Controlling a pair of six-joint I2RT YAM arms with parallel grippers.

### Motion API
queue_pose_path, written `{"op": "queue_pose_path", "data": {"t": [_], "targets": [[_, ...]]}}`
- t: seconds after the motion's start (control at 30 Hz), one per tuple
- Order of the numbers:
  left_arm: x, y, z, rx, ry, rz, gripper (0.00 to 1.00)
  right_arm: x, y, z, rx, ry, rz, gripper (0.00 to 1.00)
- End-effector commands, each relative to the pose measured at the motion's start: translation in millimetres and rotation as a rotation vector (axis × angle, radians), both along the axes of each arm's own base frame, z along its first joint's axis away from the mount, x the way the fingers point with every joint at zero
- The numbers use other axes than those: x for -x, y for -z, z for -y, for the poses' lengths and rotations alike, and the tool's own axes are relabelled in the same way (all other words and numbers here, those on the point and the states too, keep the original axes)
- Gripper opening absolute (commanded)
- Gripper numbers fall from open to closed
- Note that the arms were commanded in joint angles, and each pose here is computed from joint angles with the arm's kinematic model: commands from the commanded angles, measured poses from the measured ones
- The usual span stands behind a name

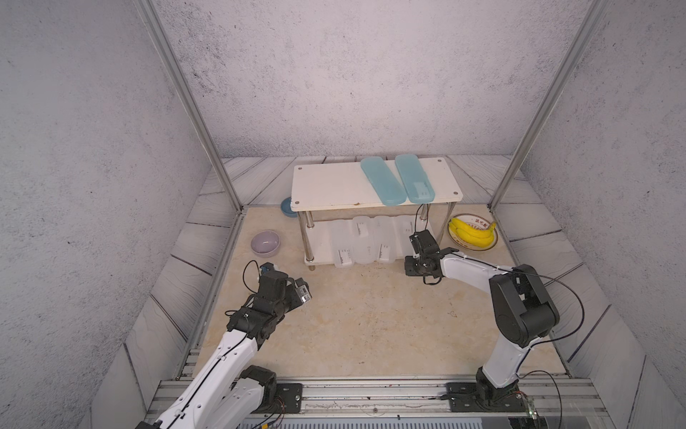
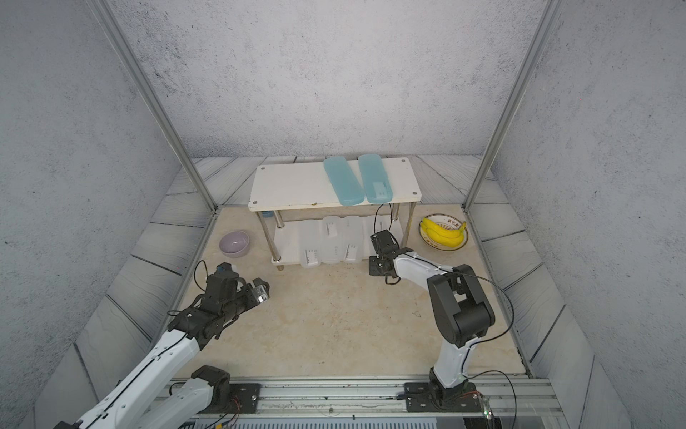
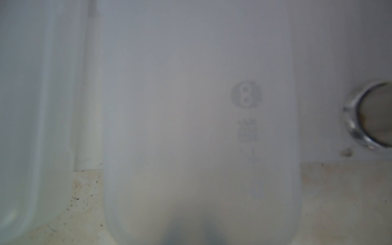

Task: Place the pencil cases on the shelf according to color
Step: Place the pencil case on the shelf, then reset both arms

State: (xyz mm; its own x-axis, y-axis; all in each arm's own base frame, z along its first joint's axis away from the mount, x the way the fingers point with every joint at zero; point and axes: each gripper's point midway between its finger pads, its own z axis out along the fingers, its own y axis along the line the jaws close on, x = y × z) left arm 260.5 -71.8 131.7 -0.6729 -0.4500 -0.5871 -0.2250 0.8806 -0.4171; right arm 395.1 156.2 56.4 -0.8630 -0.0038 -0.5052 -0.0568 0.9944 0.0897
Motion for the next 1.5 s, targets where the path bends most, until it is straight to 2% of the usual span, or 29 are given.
{"op": "queue_pose_path", "data": {"t": [0.0, 0.07, 0.13, 0.37, 0.6, 0.77, 0.83, 0.9, 1.07, 1.17, 1.27, 1.47], "targets": [[-0.5, -10.1, -7.4, -0.031, -0.010, 0.027, 0.99, 6.1, -24.0, 6.6, 0.002, 0.001, 0.046, 0.38], [-0.8, -15.5, -9.1, -0.035, -0.015, 0.045, 0.99, 11.6, -32.8, 9.4, 0.004, -0.003, 0.060, 0.55], [-1.2, -21.9, -11.0, -0.040, -0.018, 0.069, 0.99, 17.0, -42.9, 13.5, 0.007, -0.002, 0.073, 0.65], [-2.2, -52.2, -26.9, -0.091, -0.069, 0.192, 0.99, 47.0, -67.1, 37.7, 0.036, 0.037, 0.122, 0.79], [-6.8, -79.7, -45.6, -0.152, -0.140, 0.382, 0.99, 68.4, -107.6, 98.9, 0.192, 0.234, 0.302, 1.00], [-11.7, -92.6, -62.5, -0.229, -0.214, 0.509, 0.99, 70.0, -124.5, 133.9, 0.293, 0.357, 0.379, 1.00], [-16.9, -92.8, -58.4, -0.301, -0.156, 0.537, 0.99, 67.1, -123.4, 139.3, 0.297, 0.353, 0.374, 1.00], [-21.1, -91.0, -56.2, -0.380, -0.104, 0.528, 0.99, 64.4, -123.3, 147.0, 0.312, 0.367, 0.369, 1.00], [-32.6, -88.3, -62.3, -0.499, -0.106, 0.527, 0.99, 53.2, -124.9, 163.1, 0.398, 0.360, 0.393, 1.00], [-45.8, -77.1, -55.7, -0.526, -0.066, 0.495, 0.99, 44.0, -120.1, 179.6, 0.417, 0.394, 0.381, 1.00], [-56.2, -67.0, -60.4, -0.566, -0.095, 0.456, 0.99, 35.5, -115.4, 195.6, 0.435, 0.428, 0.380, 1.00], [-74.8, -45.6, -60.8, -0.630, -0.080, 0.387, 0.99, 16.6, -99.5, 198.9, 0.476, 0.368, 0.426, 1.00]]}}
